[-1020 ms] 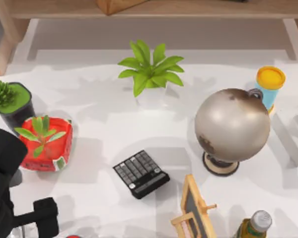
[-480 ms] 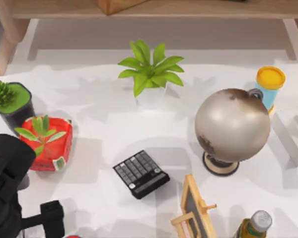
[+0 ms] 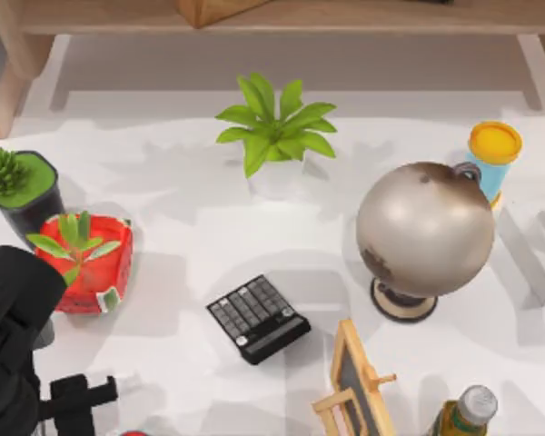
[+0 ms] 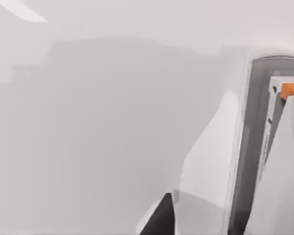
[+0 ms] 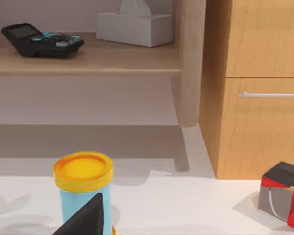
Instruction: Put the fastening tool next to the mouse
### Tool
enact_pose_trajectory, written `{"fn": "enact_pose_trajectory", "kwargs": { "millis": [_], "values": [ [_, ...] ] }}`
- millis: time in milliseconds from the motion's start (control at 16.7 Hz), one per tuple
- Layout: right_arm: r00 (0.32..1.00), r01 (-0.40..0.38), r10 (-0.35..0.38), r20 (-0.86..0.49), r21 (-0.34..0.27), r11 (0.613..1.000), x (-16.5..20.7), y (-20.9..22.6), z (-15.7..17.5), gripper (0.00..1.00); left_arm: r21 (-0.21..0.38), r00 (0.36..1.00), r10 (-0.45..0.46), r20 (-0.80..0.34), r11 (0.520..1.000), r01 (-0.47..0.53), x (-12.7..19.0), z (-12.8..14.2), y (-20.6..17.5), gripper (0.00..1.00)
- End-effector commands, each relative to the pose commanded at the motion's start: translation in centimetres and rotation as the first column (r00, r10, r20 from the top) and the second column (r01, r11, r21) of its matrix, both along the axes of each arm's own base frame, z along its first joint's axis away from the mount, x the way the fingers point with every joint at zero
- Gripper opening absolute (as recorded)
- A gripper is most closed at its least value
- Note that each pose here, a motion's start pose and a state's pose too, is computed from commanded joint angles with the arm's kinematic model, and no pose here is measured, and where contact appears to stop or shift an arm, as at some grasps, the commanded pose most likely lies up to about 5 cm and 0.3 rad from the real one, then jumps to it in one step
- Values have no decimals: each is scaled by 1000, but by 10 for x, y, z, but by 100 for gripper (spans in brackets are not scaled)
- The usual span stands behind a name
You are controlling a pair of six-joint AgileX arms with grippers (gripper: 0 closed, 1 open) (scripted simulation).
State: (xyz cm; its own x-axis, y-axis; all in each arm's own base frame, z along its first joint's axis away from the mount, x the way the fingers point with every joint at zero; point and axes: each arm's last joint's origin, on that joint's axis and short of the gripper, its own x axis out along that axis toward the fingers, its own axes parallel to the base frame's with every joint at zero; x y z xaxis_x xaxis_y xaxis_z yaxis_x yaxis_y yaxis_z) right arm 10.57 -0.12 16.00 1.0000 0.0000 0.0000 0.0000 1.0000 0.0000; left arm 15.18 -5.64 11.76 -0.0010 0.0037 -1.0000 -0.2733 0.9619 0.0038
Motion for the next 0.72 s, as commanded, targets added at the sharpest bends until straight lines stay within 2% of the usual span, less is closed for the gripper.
{"fn": "enact_pose_trajectory", "kwargs": {
  "millis": [300,720],
  "values": [
    [1000,0,0,0,0,1000,0,0,0,100,0,1000,0,0,1000,0,0,0,0,2],
    [1000,0,0,0,0,1000,0,0,0,100,0,1000,0,0,1000,0,0,0,0,0]
  ]
}}
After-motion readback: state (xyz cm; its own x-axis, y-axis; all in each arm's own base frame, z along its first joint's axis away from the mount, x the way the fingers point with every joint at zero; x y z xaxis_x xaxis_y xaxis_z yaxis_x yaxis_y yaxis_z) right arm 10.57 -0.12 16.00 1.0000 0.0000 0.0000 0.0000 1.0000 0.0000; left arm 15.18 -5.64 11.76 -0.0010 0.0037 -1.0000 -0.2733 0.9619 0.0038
